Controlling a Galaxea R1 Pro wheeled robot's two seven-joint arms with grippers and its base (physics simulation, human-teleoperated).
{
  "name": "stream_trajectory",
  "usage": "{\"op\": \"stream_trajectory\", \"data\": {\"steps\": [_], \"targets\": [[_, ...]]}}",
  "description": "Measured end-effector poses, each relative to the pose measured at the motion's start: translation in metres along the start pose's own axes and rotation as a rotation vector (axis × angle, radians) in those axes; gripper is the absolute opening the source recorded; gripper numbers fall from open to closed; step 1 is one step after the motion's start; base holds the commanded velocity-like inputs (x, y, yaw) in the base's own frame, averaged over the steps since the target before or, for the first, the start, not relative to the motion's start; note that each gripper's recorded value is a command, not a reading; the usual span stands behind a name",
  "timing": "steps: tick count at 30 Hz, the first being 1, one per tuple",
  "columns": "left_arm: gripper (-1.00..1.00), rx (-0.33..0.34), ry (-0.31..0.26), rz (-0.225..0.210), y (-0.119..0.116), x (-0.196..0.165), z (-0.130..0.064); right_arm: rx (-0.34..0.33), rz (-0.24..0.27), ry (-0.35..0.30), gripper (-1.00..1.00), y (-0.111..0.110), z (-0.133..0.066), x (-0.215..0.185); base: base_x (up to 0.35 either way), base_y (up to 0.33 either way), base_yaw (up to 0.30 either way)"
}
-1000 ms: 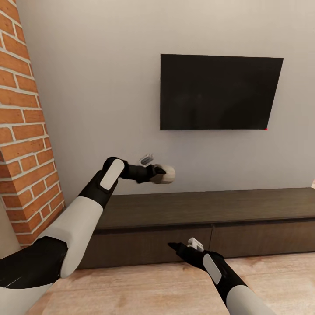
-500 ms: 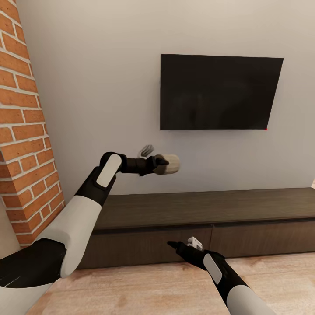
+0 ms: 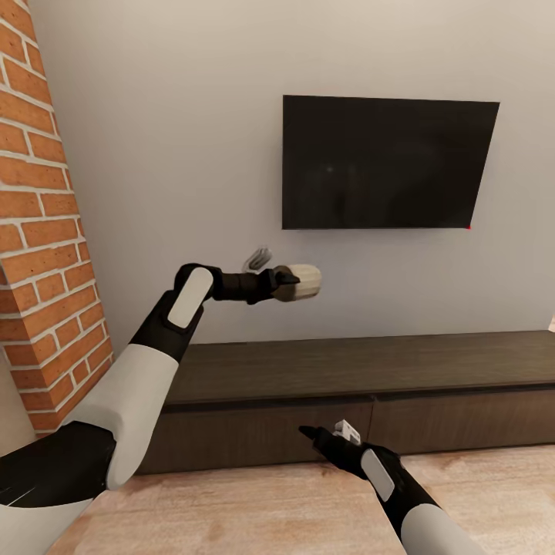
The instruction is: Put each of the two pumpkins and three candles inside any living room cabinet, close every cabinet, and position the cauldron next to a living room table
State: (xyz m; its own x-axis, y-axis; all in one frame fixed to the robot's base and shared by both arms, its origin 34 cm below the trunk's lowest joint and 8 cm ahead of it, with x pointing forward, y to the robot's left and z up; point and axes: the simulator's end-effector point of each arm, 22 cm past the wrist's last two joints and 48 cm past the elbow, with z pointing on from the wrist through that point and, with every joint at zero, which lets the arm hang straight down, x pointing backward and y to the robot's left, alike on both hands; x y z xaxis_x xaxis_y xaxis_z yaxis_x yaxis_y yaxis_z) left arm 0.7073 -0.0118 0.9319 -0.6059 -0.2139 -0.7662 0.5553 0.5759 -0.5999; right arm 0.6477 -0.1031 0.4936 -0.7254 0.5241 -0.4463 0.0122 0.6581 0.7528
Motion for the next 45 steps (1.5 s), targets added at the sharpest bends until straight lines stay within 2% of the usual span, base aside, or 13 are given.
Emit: {"op": "stream_trajectory", "data": {"steps": [5, 8, 11, 12, 18, 24, 29, 32, 38, 39, 40, 43, 45], "targets": [[-1.00, 0.035, -0.038, 0.039, -0.021, -0.013, -0.009, -0.110, 0.053, 0.054, 1.00, 0.013, 0.001, 0.027, 0.000, 0.000, 0.000], [-1.00, 0.090, -0.052, 0.033, -0.039, -0.018, -0.013, -0.148, 0.094, 0.047, 1.00, 0.019, 0.001, 0.027, 0.000, 0.000, 0.000], [-1.00, 0.180, -0.060, 0.004, -0.063, -0.021, -0.019, -0.230, 0.214, -0.016, 1.00, 0.033, -0.004, 0.009, 0.000, 0.000, 0.000], [-1.00, 0.190, -0.063, 0.003, -0.067, -0.022, -0.020, -0.251, 0.235, -0.031, 1.00, 0.036, -0.006, 0.004, 0.000, 0.000, 0.000], [-1.00, 0.204, -0.077, 0.016, -0.074, -0.026, -0.024, -0.306, 0.290, -0.073, 1.00, 0.043, -0.012, -0.010, 0.000, 0.000, 0.000], [-1.00, 0.202, -0.080, 0.018, -0.075, -0.027, -0.024, -0.349, 0.409, -0.165, 1.00, 0.042, -0.019, -0.036, 0.000, 0.000, 0.000], [-1.00, 0.204, -0.081, 0.018, -0.070, -0.017, -0.024, -0.344, 0.417, -0.191, 1.00, 0.031, -0.016, -0.035, 0.000, 0.000, 0.000], [-1.00, 0.205, -0.080, 0.017, -0.067, -0.010, -0.023, -0.318, 0.373, -0.273, 1.00, 0.019, -0.017, -0.045, 0.000, 0.000, 0.000], [-1.00, 0.211, -0.080, 0.013, -0.062, 0.002, -0.022, -0.325, 0.352, -0.314, 1.00, 0.009, -0.016, -0.046, 0.000, 0.000, 0.000], [-1.00, 0.213, -0.079, 0.013, -0.062, 0.004, -0.022, -0.334, 0.350, -0.318, 1.00, 0.009, -0.016, -0.045, 0.000, 0.000, 0.000], [-1.00, 0.213, -0.079, 0.012, -0.061, 0.007, -0.022, -0.392, 0.343, -0.331, 1.00, 0.019, -0.021, -0.048, 0.000, 0.000, 0.000], [-1.00, 0.214, -0.079, 0.013, -0.058, 0.013, -0.022, -0.485, 0.330, -0.345, 1.00, 0.031, -0.028, -0.048, 0.000, 0.000, 0.000], [-1.00, 0.214, -0.079, 0.014, -0.057, 0.015, -0.022, -0.501, 0.328, -0.347, 1.00, 0.032, -0.029, -0.047, 0.000, 0.000, 0.000]]}}
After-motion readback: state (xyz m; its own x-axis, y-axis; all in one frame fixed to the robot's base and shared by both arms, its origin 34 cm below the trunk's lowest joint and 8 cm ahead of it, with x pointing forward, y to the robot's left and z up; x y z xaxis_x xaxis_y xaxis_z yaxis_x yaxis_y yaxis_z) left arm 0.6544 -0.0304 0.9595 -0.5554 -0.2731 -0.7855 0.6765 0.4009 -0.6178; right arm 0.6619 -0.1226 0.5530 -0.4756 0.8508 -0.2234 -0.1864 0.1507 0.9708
